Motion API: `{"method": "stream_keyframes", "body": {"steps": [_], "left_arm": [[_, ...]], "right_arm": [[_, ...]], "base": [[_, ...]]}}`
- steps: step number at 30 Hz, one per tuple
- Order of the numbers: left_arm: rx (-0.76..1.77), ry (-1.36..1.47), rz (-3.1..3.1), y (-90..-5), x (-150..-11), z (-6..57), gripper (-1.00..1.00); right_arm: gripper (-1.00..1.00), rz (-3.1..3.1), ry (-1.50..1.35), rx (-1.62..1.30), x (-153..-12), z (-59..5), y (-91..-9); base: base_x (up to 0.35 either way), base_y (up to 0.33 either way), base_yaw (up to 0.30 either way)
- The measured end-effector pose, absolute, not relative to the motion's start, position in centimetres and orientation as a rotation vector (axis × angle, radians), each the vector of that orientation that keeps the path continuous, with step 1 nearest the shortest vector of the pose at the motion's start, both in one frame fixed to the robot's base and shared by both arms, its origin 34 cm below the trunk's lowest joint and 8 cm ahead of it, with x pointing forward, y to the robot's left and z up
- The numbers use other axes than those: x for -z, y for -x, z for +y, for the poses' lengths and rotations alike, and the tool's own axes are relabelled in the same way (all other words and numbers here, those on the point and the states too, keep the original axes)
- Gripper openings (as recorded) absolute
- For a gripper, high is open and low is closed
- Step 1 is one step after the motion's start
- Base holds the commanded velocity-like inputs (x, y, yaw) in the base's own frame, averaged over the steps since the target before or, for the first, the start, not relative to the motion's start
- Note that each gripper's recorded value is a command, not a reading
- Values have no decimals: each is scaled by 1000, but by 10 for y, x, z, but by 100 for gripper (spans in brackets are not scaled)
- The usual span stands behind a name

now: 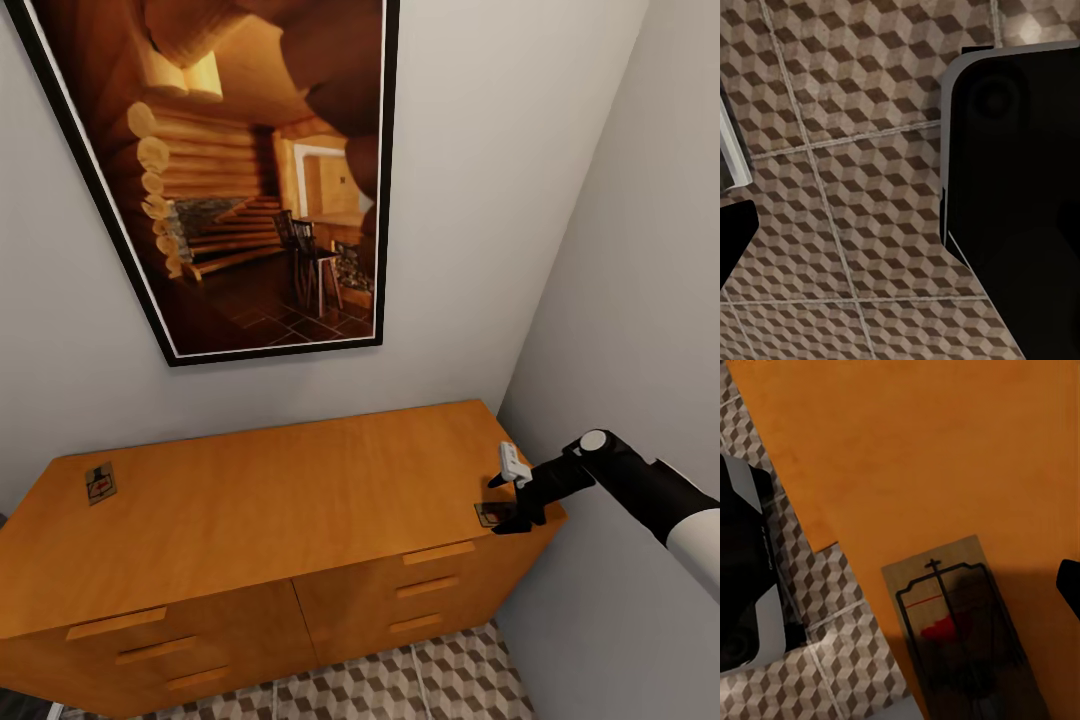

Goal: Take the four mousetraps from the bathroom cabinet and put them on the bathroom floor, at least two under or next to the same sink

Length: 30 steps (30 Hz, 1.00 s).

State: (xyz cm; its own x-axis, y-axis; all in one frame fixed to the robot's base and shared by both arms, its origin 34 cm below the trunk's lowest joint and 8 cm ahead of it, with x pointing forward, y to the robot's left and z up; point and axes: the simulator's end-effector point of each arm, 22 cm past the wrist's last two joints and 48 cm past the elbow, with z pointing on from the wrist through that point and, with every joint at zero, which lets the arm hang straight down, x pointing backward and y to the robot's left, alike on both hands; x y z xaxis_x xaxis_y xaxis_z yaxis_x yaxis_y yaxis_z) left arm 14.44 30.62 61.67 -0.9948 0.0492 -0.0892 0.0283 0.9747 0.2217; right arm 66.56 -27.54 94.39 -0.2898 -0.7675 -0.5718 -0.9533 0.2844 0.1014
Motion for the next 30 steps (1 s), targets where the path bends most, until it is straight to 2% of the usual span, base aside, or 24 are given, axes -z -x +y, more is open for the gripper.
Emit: {"method": "stream_keyframes", "body": {"steps": [30], "left_arm": [[-338, -60, 3029, -144, -617, 306, 100]], "right_arm": [[100, 2157, 1537, -614, -935, -286, -662]], "base": [[0, 0, 0]]}}
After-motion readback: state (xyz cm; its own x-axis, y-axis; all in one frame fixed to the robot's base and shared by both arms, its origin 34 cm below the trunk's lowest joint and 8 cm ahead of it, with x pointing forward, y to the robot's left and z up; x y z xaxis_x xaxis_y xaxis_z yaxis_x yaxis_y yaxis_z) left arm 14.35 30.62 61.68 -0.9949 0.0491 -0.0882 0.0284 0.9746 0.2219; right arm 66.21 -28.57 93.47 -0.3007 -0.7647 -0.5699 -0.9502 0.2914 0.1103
